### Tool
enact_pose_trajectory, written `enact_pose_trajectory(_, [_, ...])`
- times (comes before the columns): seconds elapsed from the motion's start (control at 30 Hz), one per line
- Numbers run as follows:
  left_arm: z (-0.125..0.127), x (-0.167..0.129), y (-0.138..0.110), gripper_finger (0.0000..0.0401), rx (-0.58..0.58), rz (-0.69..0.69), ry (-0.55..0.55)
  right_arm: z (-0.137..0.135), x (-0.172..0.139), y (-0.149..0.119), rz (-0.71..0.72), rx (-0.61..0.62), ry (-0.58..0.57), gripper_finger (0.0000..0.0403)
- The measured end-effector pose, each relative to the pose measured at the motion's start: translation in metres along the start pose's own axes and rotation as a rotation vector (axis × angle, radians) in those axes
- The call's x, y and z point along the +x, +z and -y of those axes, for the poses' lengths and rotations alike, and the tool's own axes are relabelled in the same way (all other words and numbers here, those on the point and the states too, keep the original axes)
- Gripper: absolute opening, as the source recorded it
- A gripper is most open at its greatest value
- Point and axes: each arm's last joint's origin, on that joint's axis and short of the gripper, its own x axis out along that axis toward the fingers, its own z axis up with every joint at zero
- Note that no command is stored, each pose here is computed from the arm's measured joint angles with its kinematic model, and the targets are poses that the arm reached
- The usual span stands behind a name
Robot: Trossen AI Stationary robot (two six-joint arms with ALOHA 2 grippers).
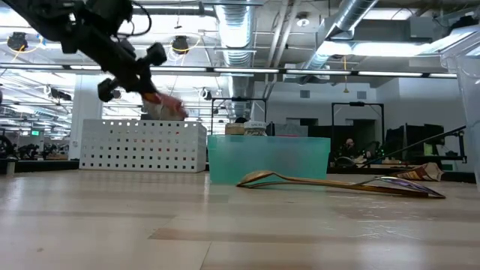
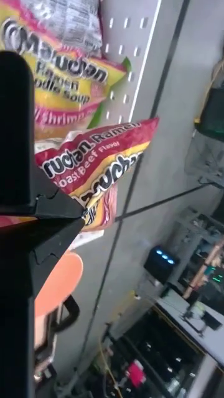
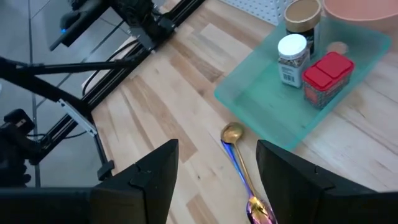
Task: Pick & Place Food Item
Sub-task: Put the red noodles pack into the white bin
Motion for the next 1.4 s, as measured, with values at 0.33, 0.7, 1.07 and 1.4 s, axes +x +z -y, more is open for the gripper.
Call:
enact_pose_trajectory(0.33, [-0.016,0.021,0.001,0.0,0.036,-0.075,0.022,0.004,0.005,0.007,0.022,0.053,-0.032,0.0211])
enact_pose_trajectory(0.7, [-0.02,0.04,-0.016,0.0,0.059,-0.09,0.099,0.007,0.007,0.011,0.034,0.071,-0.047,0.0211])
enact_pose_trajectory(1.07, [-0.022,0.041,-0.019,0.0038,0.071,-0.107,0.115,0.006,0.007,0.011,0.035,0.087,-0.044,0.0211])
enact_pose_trajectory(1.4, [-0.018,0.034,-0.009,0.0142,0.035,-0.064,0.078,0.006,0.007,0.011,0.035,0.087,-0.044,0.0211])
